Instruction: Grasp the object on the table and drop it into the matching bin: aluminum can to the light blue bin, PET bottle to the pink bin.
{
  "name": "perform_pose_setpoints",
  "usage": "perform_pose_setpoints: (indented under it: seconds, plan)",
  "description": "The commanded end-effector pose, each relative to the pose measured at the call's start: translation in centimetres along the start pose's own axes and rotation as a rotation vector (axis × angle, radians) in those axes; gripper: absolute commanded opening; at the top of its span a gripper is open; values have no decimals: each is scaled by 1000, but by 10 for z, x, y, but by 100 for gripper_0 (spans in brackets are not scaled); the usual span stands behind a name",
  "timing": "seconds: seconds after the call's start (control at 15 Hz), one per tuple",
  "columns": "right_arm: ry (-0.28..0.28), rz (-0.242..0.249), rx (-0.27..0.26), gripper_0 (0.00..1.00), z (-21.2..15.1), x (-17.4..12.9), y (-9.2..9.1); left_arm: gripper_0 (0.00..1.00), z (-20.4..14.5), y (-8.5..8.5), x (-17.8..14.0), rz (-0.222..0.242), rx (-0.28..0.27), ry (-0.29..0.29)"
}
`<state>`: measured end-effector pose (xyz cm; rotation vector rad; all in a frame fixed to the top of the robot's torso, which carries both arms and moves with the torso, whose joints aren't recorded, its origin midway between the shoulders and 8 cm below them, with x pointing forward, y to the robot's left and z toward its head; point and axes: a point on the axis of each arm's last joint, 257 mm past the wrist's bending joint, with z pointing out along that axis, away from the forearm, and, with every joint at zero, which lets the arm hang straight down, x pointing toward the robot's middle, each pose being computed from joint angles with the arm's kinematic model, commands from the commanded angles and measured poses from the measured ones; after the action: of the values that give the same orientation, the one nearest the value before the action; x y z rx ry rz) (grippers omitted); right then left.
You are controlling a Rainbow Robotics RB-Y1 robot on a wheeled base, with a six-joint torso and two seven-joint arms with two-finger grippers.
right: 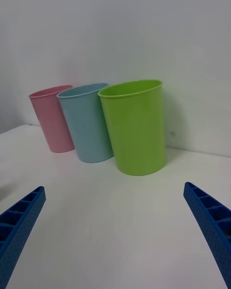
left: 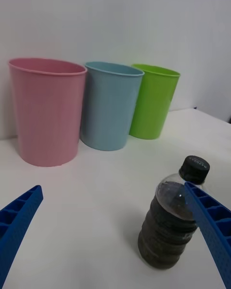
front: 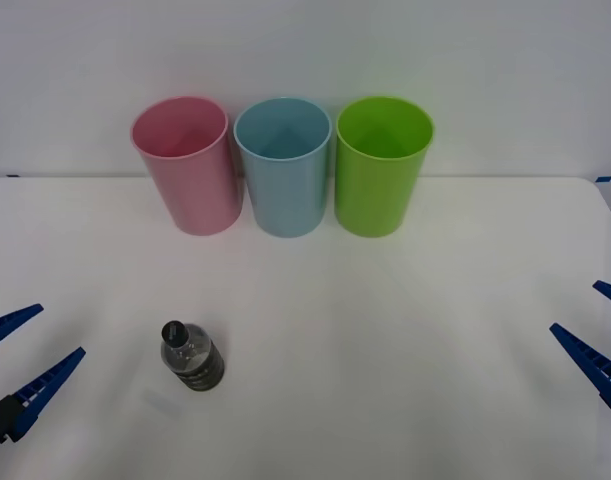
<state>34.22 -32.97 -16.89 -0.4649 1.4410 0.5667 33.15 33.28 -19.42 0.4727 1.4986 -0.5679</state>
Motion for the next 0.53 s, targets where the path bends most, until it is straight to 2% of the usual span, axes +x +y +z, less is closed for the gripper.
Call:
perform_pose_setpoints:
  seconds: [0.07, 0.2, 0.4, 0.47, 0.53]
  plan:
    - [0, 0, 0, 100, 0, 0, 0, 100, -18, -2, 12, 41, -2, 52]
    - [0, 0, 0, 100, 0, 0, 0, 100, -30, -6, 28, 78, -9, 86]
    - [0, 0, 0, 100, 0, 0, 0, 100, -38, -11, 55, 121, 11, 116]
    - [0, 0, 0, 100, 0, 0, 0, 100, -38, -13, 66, 126, 24, 132]
    - [0, 0, 0, 100, 0, 0, 0, 100, -38, -14, 75, 112, 36, 146]
